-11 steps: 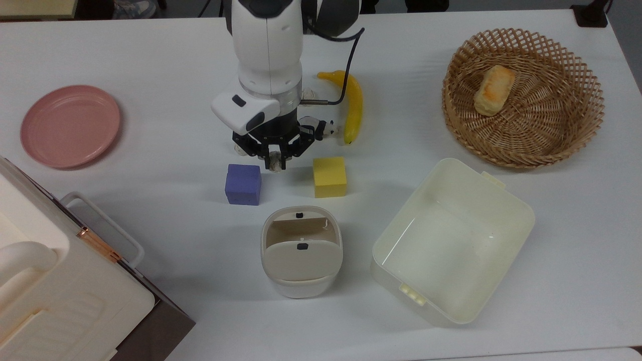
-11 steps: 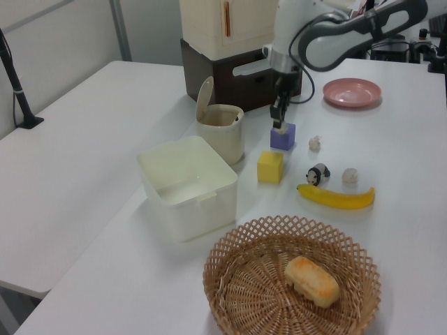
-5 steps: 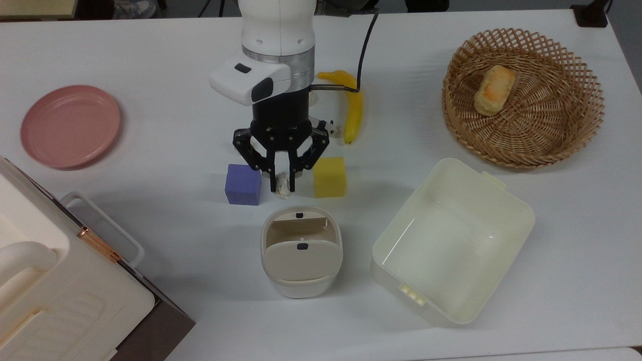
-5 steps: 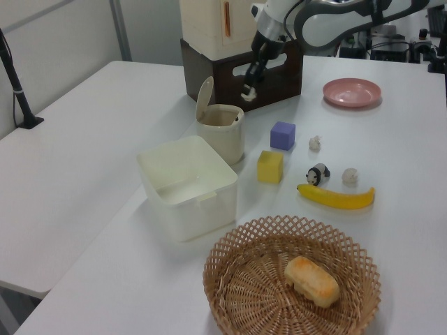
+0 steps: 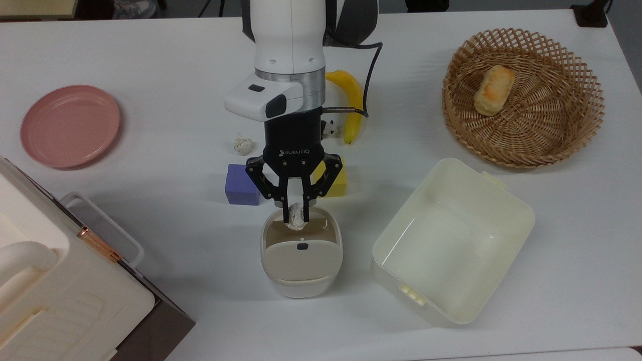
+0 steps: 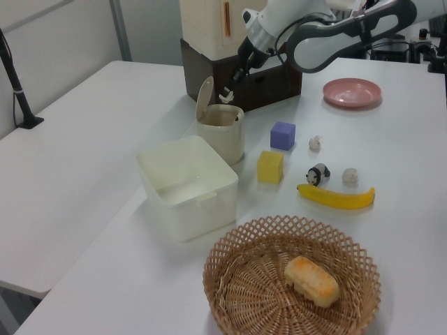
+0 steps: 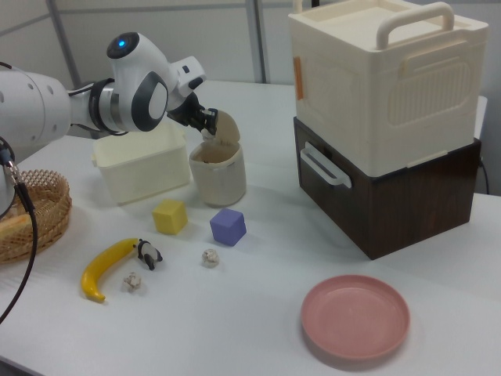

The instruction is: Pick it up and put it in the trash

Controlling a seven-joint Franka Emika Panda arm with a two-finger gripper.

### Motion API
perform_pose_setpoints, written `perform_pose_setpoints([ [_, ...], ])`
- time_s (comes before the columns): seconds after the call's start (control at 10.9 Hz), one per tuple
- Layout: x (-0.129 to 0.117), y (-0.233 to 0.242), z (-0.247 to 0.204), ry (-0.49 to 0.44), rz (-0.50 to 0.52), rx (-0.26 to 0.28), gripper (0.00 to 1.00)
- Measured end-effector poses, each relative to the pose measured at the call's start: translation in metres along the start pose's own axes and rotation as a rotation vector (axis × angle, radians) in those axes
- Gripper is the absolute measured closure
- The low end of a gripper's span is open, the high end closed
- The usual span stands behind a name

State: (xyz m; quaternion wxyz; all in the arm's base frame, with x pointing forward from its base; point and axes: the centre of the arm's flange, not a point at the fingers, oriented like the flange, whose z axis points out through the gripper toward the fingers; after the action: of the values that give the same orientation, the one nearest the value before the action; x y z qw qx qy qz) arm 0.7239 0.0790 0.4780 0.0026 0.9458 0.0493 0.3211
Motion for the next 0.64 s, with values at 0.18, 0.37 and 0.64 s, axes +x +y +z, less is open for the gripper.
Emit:
perform_pose_setpoints([
  [0.18,0.0008,-0.0014,-0.0001,0.003,-0.002,0.001,0.43],
  [0.37,0.0012,-0.0039,-0.0005,0.004,-0.005,0.003,0.12],
  [0.64,0.0022,-0.0053,-0.004,-0.005,-0.006,0.003,0.0],
])
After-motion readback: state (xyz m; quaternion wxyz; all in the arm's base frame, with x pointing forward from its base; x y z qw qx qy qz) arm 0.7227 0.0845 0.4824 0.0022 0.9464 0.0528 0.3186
